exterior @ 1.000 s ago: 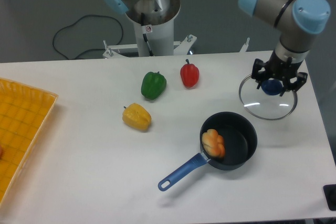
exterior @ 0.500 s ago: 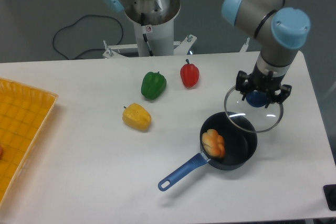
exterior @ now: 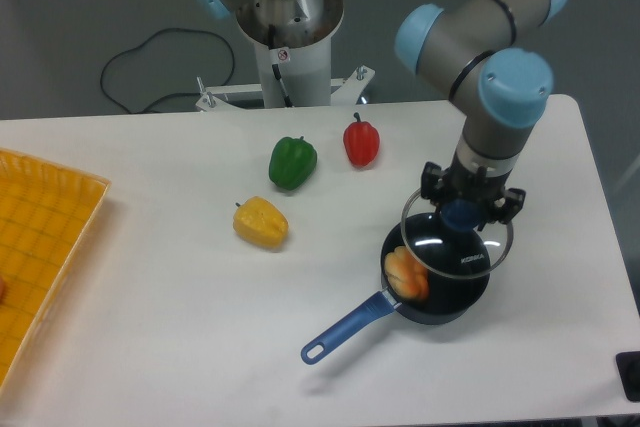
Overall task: Close the pot lid
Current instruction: 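Carry the glass lid over the blue saucepan and lower it onto the rim, then hold the lid pressed on the saucepan rim, settling it in place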
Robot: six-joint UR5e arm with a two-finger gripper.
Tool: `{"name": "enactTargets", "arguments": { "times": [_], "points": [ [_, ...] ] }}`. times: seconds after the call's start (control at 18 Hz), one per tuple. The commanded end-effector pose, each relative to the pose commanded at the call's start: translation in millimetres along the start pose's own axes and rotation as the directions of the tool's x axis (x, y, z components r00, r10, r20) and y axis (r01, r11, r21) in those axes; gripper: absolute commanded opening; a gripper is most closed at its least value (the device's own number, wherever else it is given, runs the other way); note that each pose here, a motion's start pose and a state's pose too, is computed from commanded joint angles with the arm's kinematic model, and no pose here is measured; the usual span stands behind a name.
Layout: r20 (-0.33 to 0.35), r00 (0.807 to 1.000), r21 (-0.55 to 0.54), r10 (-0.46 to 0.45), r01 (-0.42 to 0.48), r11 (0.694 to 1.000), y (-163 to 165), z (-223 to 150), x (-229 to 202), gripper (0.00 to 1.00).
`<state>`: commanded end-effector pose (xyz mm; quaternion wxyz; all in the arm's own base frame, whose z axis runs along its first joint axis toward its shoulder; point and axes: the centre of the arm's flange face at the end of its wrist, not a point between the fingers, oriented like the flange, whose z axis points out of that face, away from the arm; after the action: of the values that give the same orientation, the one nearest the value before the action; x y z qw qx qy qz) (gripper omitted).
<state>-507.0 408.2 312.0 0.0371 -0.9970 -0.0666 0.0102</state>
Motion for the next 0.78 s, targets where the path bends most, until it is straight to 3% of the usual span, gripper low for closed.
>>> {"name": "enactTargets", "arguments": {
  "times": [0.78],
  "points": [
    [0.039,0.999,-0.002,-0.017,0.017,1.0,-21,19,6,0.48]
  ]
}}
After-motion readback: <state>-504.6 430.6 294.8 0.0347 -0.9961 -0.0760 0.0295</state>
